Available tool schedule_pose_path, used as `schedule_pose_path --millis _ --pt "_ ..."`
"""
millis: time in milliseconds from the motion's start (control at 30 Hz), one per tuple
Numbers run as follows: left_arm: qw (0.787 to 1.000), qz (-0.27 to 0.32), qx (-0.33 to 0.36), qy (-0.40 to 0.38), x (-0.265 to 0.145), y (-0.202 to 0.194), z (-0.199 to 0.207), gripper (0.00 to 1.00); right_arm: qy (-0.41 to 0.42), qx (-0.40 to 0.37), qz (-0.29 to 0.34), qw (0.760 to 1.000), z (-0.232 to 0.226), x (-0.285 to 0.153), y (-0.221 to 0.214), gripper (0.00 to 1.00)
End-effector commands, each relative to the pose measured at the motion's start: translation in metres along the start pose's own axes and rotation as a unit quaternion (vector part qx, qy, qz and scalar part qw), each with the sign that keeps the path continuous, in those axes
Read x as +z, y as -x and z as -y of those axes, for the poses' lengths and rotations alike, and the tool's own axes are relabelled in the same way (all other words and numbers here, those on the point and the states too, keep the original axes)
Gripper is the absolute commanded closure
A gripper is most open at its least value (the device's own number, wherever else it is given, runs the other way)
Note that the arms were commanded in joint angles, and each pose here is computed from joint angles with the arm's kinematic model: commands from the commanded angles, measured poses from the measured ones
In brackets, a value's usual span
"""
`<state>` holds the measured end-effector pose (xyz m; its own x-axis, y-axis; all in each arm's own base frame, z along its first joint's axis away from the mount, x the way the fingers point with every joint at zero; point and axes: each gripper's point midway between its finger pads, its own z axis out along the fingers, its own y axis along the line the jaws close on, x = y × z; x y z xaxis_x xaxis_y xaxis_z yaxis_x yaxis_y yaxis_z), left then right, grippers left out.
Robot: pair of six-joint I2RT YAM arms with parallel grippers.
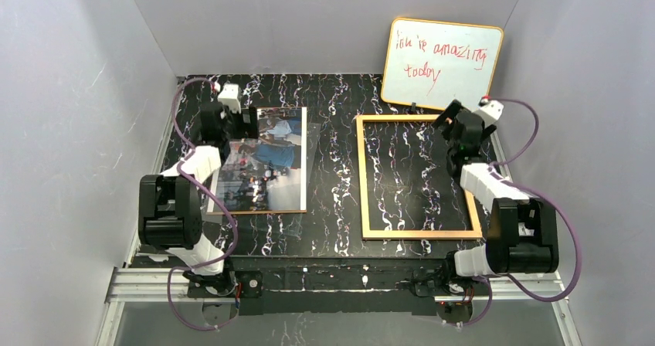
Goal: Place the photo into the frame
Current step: Turn over the photo frame at the center of the board.
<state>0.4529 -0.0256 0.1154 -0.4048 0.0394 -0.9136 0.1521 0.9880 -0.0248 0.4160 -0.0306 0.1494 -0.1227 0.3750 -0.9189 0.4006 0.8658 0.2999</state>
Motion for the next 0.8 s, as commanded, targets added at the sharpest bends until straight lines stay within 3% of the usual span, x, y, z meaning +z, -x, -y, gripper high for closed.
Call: schedule_pose_path --millis 0,67,200,433,767 --pt "0.988 -0.147 -0.027 -0.027 -0.017 -0.014 0.001 0.02 -0.004 0.063 -0.171 0.983 -0.019 -0.01 -0.034 0.01" --pt "0.984 -0.173 -0.031 -0.029 -0.02 -0.004 -0.004 0.02 0.07 0.03 -0.211 0.975 -0.057 -0.019 -0.044 0.01" --pt "0.975 -0.21 -0.058 -0.04 -0.027 0.008 -0.012 0.02 0.06 -0.113 -0.234 0.964 -0.103 -0.05 -0.072 0.01" --pt "0.964 -0.236 -0.101 -0.062 -0.042 0.008 -0.008 0.02 0.04 -0.249 -0.289 0.924 -0.154 -0.105 -0.137 0.01" --pt "0.955 -0.264 -0.102 -0.088 -0.062 -0.008 0.005 0.02 0.044 -0.319 -0.334 0.886 -0.166 -0.134 -0.197 0.01"
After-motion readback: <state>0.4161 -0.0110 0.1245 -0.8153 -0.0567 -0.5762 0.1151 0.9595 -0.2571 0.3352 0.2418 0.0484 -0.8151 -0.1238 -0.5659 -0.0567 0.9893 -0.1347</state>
